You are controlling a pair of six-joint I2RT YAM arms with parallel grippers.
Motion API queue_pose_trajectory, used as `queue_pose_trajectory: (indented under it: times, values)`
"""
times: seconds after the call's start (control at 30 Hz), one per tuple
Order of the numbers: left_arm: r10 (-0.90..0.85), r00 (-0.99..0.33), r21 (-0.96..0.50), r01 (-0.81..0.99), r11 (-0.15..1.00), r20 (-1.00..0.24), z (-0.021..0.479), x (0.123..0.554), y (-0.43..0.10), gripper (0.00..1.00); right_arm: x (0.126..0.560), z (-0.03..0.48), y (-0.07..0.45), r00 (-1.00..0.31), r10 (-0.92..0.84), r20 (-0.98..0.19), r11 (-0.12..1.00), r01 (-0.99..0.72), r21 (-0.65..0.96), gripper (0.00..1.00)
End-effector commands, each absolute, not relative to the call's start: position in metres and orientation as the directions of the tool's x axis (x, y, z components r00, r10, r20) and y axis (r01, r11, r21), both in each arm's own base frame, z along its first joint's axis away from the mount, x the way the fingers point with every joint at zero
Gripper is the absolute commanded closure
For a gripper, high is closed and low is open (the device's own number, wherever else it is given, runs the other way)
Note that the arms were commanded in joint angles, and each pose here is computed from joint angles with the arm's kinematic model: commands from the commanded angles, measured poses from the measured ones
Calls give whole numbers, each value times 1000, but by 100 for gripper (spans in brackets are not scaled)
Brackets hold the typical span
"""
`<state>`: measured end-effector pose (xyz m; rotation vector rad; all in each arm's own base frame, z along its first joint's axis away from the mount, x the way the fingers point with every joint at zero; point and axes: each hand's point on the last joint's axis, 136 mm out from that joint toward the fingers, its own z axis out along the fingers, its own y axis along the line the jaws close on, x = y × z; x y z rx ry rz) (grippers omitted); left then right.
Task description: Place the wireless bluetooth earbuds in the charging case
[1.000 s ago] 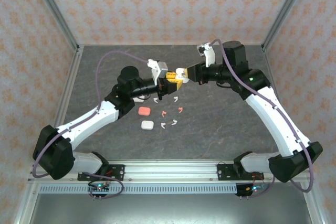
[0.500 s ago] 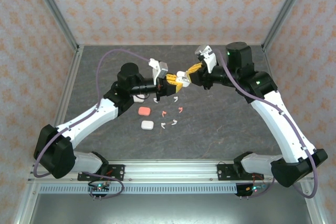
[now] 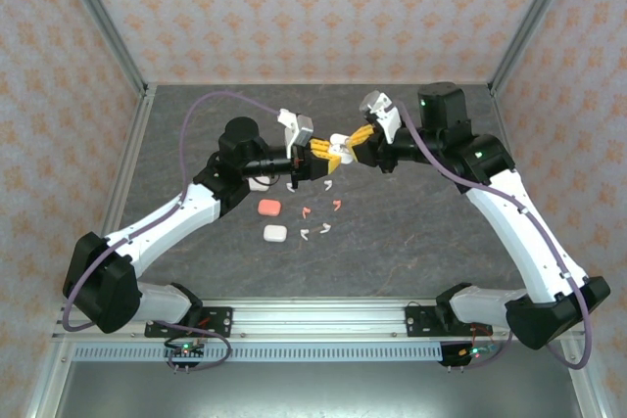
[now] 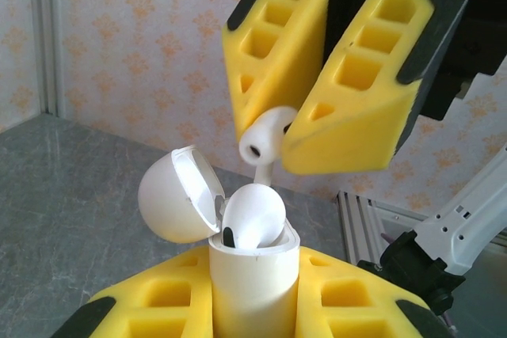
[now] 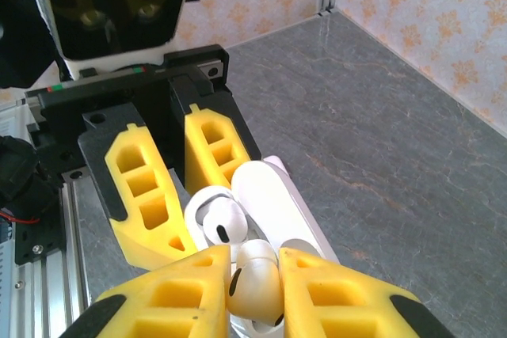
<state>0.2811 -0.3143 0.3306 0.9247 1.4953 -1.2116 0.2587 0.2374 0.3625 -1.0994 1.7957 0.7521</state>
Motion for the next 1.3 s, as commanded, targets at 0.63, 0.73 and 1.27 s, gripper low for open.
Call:
queue_pose_trajectory:
  times: [0.63, 0.73, 1.27]
  values:
    - [-88, -184, -197, 965, 173, -979, 363, 281, -315, 100, 252, 359, 233, -265, -309, -913, 353, -924, 149, 81]
    - [-89, -180, -194, 966, 173, -980, 364, 281, -315, 100, 252, 356, 234, -275, -312, -909, 349, -923, 159, 81]
    - [-88, -183, -196, 965, 171, -979, 363, 279, -315, 100, 265, 360, 231, -283, -297, -912, 399, -905, 151, 69]
